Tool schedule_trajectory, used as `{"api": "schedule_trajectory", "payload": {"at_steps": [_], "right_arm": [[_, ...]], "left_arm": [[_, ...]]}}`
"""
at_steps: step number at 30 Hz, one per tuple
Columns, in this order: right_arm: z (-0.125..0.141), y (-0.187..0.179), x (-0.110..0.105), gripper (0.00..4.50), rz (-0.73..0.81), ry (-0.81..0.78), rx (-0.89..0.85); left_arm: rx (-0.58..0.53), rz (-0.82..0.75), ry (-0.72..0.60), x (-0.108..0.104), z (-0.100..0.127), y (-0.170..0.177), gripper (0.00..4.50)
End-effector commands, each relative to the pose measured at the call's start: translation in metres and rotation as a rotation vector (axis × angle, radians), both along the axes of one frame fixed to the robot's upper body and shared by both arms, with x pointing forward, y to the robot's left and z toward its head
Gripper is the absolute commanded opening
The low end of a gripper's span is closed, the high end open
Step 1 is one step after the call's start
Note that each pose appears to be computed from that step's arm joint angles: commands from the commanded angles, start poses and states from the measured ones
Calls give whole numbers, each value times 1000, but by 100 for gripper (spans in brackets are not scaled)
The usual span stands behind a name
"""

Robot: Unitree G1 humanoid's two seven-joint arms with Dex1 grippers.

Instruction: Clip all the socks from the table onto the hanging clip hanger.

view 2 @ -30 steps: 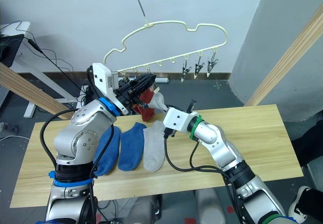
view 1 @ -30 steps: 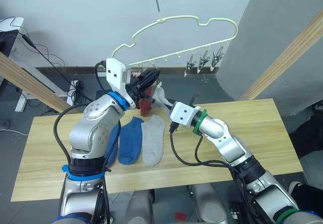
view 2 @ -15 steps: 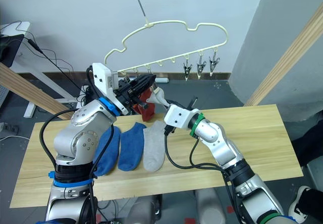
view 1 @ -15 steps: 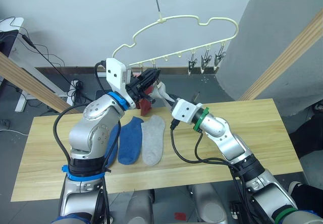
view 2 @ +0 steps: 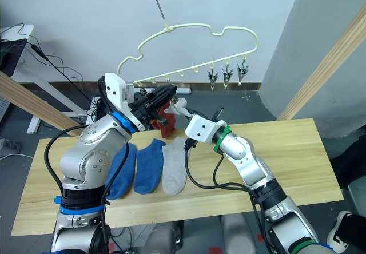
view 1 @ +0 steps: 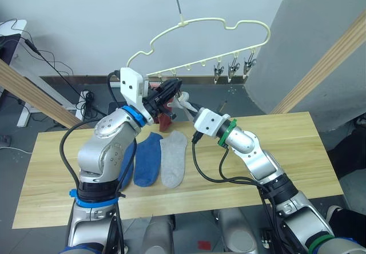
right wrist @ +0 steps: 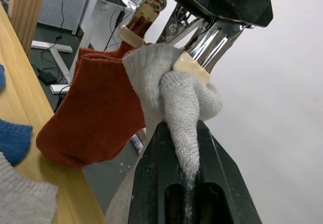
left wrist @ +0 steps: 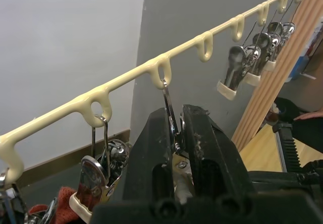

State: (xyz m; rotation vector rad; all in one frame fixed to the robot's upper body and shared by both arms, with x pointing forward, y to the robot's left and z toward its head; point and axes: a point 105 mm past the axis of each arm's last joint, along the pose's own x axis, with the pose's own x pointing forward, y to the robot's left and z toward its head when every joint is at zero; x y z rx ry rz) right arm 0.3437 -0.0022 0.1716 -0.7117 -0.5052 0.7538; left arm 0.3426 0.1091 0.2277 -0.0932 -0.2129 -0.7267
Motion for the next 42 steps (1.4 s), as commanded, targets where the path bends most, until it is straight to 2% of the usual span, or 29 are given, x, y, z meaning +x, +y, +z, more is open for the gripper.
{"api": "schedule_trajectory", "payload": {"at_steps": [1,4,13,17,19,22,27,31,34,37,42], "right_arm": [[17,3,-4,0,22,-56,32],[18,5,-4,0,29,-50,35],[19,8,-5,0,50,-17,64],[17,9,-5,103,61,24,69],[13,9,-5,186,63,43,47],[2,3,-7,281,57,85,-12],[-14,-21,-23,281,42,169,-80],[-16,-42,-34,281,6,228,-97],[-8,-61,-34,281,-55,252,-72],[12,-74,-29,281,-132,246,19],[45,-75,-21,281,-182,257,189]], "left_arm": [[-7,1,-33,-6,6,1,81],[15,-30,-41,-10,4,0,171],[43,-11,-41,-10,0,6,171],[52,-4,-42,-10,-2,8,175],[56,-2,-42,-10,-2,9,175],[74,3,-46,-11,-4,12,175],[154,19,-68,-17,-8,24,175],[255,1,-104,-26,-16,30,175],[284,15,-115,-29,-19,36,175],[268,43,-112,-30,-17,43,175],[264,28,-142,-35,-9,42,175]]}}
